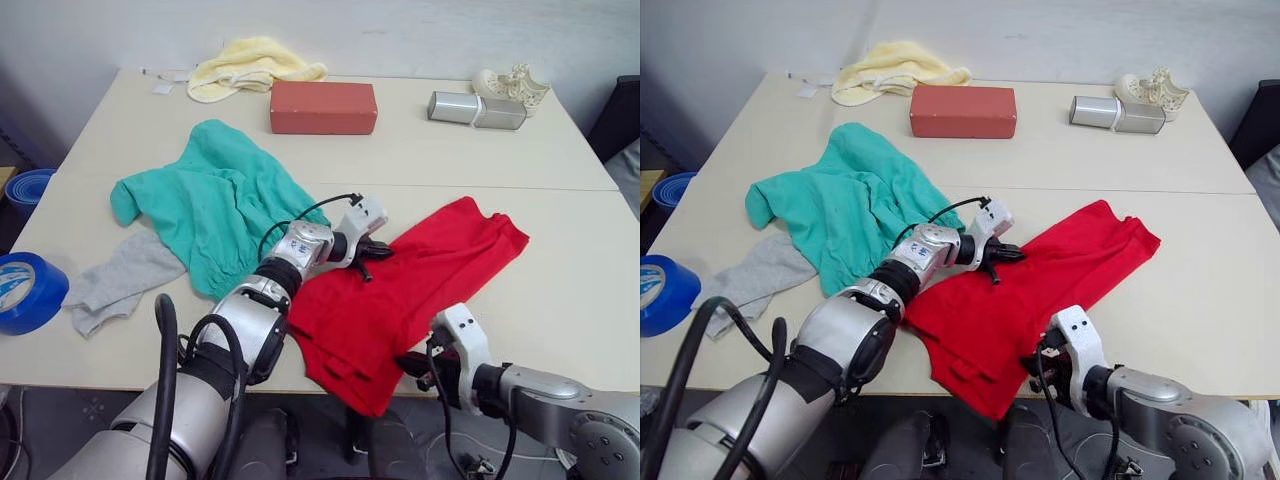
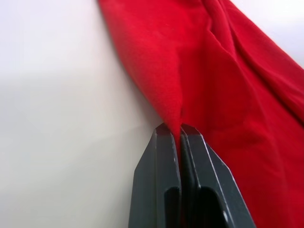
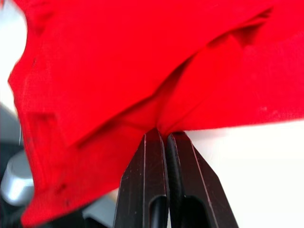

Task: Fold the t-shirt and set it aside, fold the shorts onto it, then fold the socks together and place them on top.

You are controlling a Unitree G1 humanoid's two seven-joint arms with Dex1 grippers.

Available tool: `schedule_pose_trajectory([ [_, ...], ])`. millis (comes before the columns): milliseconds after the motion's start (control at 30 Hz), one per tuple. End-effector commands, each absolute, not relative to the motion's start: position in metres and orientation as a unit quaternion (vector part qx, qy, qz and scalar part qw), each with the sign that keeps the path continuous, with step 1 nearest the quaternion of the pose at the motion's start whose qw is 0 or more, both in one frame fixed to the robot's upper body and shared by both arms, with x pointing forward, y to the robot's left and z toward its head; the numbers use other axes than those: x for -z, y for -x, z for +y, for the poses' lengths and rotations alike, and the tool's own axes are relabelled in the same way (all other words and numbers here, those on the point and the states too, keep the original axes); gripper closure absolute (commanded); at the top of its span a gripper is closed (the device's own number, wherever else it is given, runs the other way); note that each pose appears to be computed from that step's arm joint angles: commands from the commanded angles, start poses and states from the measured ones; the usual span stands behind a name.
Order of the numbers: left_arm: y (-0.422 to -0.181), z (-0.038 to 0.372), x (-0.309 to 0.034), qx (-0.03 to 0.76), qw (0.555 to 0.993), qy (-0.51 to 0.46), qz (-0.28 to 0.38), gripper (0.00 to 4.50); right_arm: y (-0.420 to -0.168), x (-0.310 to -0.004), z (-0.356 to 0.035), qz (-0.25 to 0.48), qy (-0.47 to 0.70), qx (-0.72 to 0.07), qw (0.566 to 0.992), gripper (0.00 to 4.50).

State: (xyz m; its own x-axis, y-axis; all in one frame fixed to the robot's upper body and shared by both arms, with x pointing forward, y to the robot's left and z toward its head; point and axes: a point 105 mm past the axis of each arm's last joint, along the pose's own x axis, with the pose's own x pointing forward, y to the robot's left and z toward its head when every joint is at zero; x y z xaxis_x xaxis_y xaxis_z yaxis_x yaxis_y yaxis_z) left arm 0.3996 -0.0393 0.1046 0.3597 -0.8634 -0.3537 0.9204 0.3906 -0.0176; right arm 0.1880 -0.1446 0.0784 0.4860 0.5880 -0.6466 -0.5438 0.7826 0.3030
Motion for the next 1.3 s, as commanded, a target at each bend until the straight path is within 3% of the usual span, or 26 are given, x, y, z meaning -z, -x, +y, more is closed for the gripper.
schedule_pose_trajectory([
  [33,-0.411,-0.027,-0.115,0.512,0.847,-0.068,0.128,4.49,-0.193,-0.085,-0.169,0.395,-0.027,-0.316,0.862,4.5],
  [367,-0.423,-0.009,-0.137,0.46,0.883,-0.025,0.085,4.49,-0.228,-0.102,-0.224,0.386,0.03,-0.266,0.883,4.5],
  [633,-0.402,0.012,-0.125,0.457,0.883,-0.048,0.093,4.49,-0.239,-0.102,-0.223,0.345,0.008,-0.304,0.888,4.5],
  [833,-0.39,0.027,-0.123,0.469,0.875,-0.079,0.092,2.9,-0.251,-0.11,-0.232,0.275,0.023,-0.308,0.911,4.5],
  [933,-0.38,0.031,-0.13,0.508,0.853,-0.093,0.077,1.92,-0.245,-0.118,-0.229,0.266,0.025,-0.343,0.9,3.81],
  [1133,-0.344,0.048,-0.153,0.624,0.758,-0.188,-0.002,0.06,-0.214,-0.126,-0.246,0.249,0.097,-0.424,0.865,1.79],
  [1300,-0.326,0.069,-0.156,0.663,0.695,-0.274,-0.053,0.0,-0.209,-0.129,-0.268,0.203,0.211,-0.454,0.841,0.05],
])
